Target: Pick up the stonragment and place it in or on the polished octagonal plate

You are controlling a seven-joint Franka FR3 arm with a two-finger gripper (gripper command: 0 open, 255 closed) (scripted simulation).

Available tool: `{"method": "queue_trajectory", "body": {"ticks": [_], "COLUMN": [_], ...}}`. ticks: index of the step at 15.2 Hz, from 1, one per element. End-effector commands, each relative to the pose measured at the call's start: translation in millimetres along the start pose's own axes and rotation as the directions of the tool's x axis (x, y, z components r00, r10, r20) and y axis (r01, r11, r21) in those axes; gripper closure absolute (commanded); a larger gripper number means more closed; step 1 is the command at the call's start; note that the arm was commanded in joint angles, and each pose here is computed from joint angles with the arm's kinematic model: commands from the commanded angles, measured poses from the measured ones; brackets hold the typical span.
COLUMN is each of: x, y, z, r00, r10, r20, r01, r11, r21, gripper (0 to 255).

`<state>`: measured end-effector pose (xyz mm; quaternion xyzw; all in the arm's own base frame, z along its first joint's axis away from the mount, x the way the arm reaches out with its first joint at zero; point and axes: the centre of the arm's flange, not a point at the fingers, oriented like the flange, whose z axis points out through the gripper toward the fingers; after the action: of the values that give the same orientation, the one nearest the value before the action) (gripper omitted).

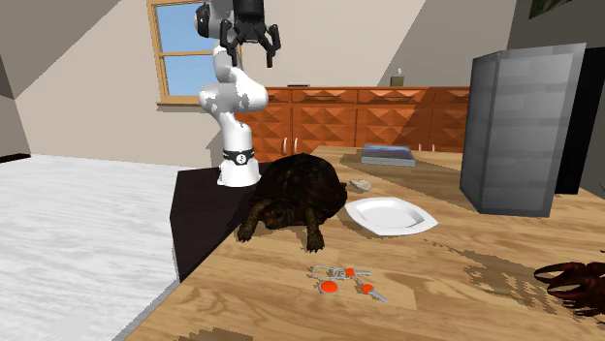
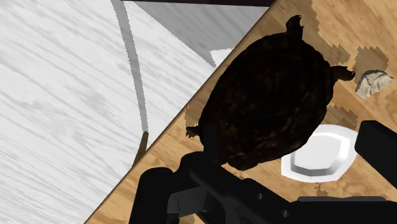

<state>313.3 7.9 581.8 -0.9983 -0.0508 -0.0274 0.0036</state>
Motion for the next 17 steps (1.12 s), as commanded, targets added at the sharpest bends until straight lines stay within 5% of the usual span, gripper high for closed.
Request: {"method": "queue_trajectory", "body": {"ticks": [1,17], "x": [0,44], "y": [0,-161], "z": [0,143], "r00": [1.0,0.978], "r10": [0.0,-0.21], "r20": [0.0,0.012], "r01": [0.0,0.21], "r11": [1.0,0.975], "r21": [0.0,-0.079], "gripper": [0,0]}}
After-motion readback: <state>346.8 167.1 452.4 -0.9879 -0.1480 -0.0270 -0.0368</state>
